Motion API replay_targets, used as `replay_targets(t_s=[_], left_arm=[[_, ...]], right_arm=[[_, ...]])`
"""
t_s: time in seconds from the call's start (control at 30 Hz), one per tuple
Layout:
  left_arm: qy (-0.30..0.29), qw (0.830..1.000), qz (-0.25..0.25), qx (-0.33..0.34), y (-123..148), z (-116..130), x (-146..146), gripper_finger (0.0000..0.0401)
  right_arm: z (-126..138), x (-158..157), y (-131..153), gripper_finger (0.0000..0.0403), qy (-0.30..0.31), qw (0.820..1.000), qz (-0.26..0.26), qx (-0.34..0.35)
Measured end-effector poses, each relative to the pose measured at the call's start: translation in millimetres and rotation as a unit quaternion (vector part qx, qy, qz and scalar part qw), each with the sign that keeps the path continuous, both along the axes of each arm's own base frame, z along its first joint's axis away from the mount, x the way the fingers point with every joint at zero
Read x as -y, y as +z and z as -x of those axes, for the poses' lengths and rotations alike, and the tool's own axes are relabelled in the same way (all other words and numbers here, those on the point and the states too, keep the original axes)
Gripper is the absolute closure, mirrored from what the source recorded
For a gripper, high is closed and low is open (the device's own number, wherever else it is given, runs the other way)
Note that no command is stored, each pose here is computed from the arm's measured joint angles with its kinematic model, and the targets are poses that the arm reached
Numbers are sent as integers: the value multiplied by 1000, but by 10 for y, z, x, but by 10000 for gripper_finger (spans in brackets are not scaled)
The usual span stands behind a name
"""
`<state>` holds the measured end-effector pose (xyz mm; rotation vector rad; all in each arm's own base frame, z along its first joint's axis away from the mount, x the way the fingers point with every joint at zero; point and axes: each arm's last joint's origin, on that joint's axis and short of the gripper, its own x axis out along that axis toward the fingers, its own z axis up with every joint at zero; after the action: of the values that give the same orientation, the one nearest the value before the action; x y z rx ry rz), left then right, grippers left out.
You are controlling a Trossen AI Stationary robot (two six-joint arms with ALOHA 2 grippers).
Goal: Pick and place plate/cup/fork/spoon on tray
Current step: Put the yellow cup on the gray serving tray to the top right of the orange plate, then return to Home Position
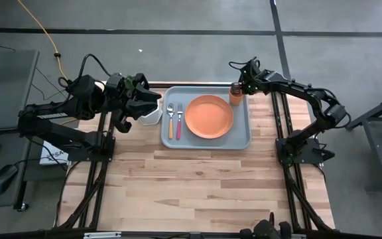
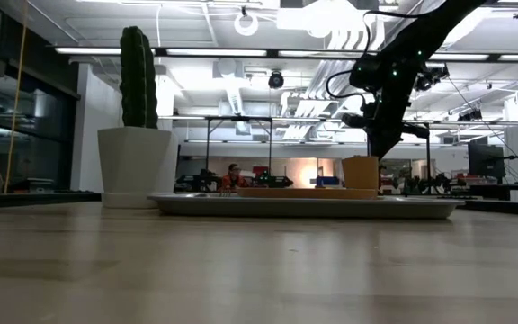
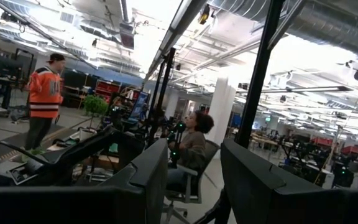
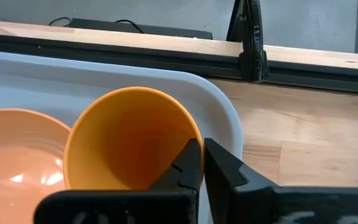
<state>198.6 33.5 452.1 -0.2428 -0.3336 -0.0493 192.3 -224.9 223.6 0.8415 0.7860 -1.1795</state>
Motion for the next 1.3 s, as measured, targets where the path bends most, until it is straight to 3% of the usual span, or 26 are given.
replay_targets(t_s=[0.63,0.97,1.13,1.3], left_arm=[[-1,1000,0,0,0,-1,0,266],[0,1000,0,0,-1,-2,0,266],[0,1000,0,0,-1,-2,-1,266],[0,1000,0,0,-1,-2,-1,266]], right_arm=[[2,-10,-5,397,-8,1000,-12,8],[17,-30,-3,286,-5,1000,-20,4],[66,-67,129,243,-3,1000,7,9],[208,-132,387,225,-11,998,50,36]])
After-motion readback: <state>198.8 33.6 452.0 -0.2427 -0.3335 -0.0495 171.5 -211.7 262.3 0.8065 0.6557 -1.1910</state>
